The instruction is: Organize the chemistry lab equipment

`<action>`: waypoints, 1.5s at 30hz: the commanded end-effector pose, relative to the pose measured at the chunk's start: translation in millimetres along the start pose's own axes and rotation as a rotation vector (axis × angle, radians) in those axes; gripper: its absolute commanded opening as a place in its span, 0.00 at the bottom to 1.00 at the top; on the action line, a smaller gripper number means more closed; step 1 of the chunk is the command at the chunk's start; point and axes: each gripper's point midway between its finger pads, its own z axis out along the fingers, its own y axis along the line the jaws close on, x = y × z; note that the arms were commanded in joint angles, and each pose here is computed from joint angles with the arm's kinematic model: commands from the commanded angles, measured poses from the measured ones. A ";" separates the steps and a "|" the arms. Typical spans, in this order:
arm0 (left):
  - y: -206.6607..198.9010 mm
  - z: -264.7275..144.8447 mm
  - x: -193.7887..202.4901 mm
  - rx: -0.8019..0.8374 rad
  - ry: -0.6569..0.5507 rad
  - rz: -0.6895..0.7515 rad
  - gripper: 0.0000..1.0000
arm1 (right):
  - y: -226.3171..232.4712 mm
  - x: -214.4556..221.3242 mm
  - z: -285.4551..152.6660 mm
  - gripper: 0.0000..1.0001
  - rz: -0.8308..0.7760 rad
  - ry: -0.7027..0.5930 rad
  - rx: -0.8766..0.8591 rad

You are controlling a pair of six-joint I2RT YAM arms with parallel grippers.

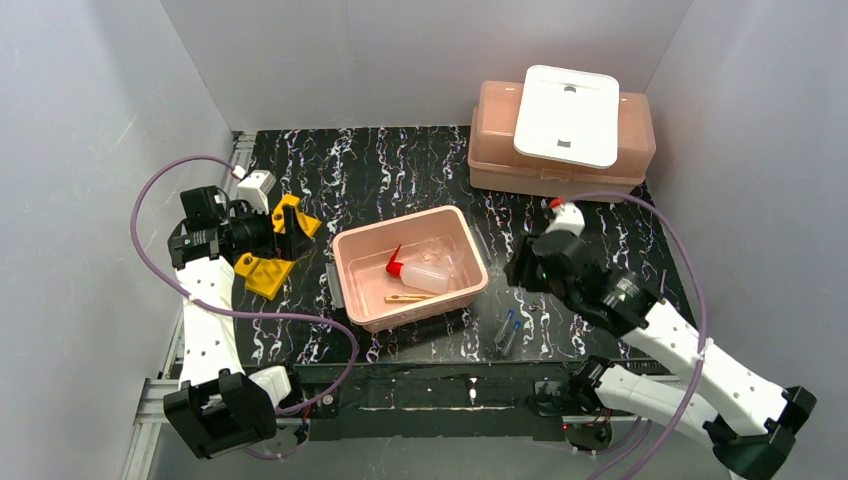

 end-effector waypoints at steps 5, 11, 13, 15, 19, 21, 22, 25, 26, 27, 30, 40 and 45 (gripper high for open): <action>-10.0 -7.5 -1.2 0.018 -0.011 0.023 0.98 | -50.0 137.0 17.4 0.58 0.248 0.316 0.159; -10.8 -9.9 1.3 0.009 -0.010 0.034 0.98 | -78.4 187.8 26.1 0.62 0.255 0.474 0.367; -10.3 -9.4 2.4 0.008 -0.006 0.036 0.98 | -75.7 194.2 31.9 0.62 0.267 0.490 0.365; -10.1 -9.1 2.9 0.010 -0.003 0.032 0.98 | -71.3 198.5 35.7 0.63 0.288 0.500 0.347; -10.2 -9.8 2.3 0.009 -0.004 0.040 0.98 | -73.6 208.7 37.3 0.63 0.309 0.521 0.359; -8.9 -9.2 3.1 0.006 0.000 0.041 0.98 | -76.2 210.4 40.0 0.62 0.308 0.510 0.362; -8.6 -8.3 4.1 0.008 0.004 0.038 0.98 | -76.5 211.0 41.9 0.62 0.308 0.505 0.361; -8.9 -7.6 5.6 0.012 0.007 0.039 0.98 | -76.3 211.8 46.0 0.59 0.302 0.500 0.360; -8.8 -7.5 6.1 0.011 0.007 0.037 0.98 | -76.4 211.1 47.0 0.59 0.292 0.499 0.362; -8.7 -7.5 5.9 0.011 0.006 0.038 0.98 | -76.3 209.2 48.3 0.59 0.284 0.494 0.363; -8.7 -7.4 5.8 0.012 0.007 0.036 0.98 | -74.3 202.1 52.0 0.56 0.261 0.476 0.362; -7.9 -7.8 5.0 0.006 0.007 0.038 0.98 | -61.2 177.8 83.8 0.42 0.083 0.440 0.353; -7.1 -9.1 6.2 -0.002 0.013 0.050 0.98 | -61.7 168.3 100.6 0.38 0.017 0.425 0.370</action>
